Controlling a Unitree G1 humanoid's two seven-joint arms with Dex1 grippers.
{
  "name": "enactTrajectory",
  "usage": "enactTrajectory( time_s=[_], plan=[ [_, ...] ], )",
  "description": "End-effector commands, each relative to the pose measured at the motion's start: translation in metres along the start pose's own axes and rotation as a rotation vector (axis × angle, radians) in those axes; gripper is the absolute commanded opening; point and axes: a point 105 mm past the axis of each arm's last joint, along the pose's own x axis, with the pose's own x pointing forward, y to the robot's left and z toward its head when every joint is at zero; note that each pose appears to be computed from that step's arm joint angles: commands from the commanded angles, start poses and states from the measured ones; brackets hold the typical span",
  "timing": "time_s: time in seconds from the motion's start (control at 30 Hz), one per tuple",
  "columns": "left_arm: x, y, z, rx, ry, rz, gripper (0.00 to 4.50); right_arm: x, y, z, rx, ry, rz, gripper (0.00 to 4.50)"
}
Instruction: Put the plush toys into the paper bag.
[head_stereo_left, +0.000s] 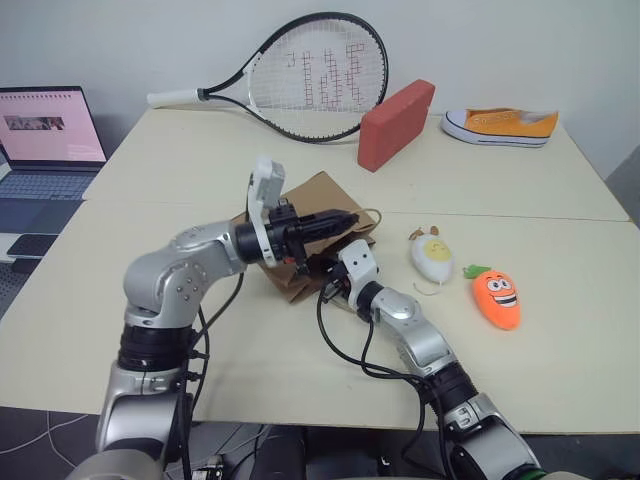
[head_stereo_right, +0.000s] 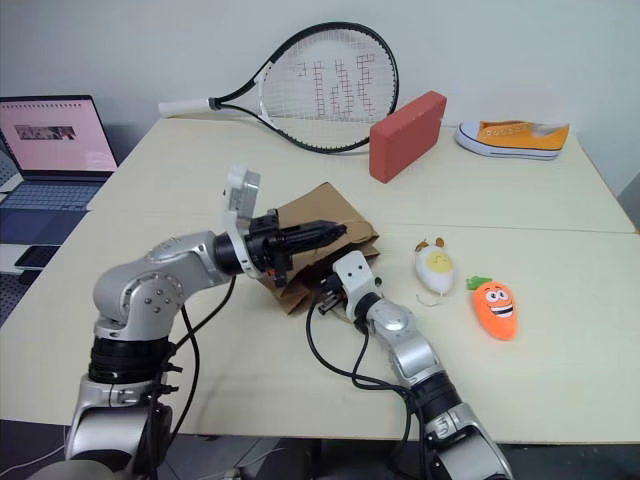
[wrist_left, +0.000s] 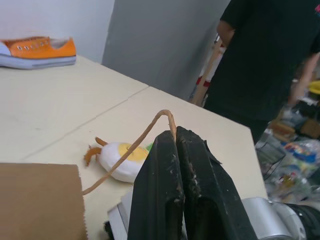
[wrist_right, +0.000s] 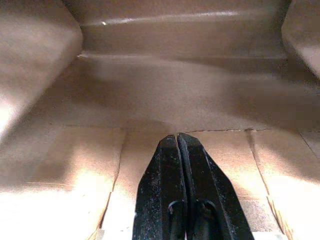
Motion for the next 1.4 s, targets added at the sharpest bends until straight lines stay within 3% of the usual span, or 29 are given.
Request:
enactTrajectory(
  time_s=[0.03,0.17,0.3,0.57,0.83,1.4],
  plan=[
    [-0.007,0.010,0.037,0.201,-0.048,0.072,0.00,-0.002,0.002,-0.023,0.028,0.095,-0.004,0.03],
    [-0.013,0.021,0.074,0.389,-0.079,0.148,0.00,-0.004,0.005,-0.030,0.025,0.123,0.006,0.03],
    [-0.013,0.021,0.094,0.497,-0.092,0.157,0.00,-0.004,0.008,-0.031,0.025,0.132,0.015,0.03],
    [-0.008,0.021,0.105,0.633,-0.092,0.177,0.00,-0.003,0.009,-0.032,0.024,0.140,0.020,0.03],
    [-0.003,0.021,0.069,0.599,-0.018,0.146,0.00,0.000,0.006,-0.027,0.025,0.130,0.011,0.03],
    [-0.001,0.000,0.048,0.455,-0.021,0.047,0.00,-0.005,-0.001,-0.008,0.034,0.064,0.011,0.03]
  ],
)
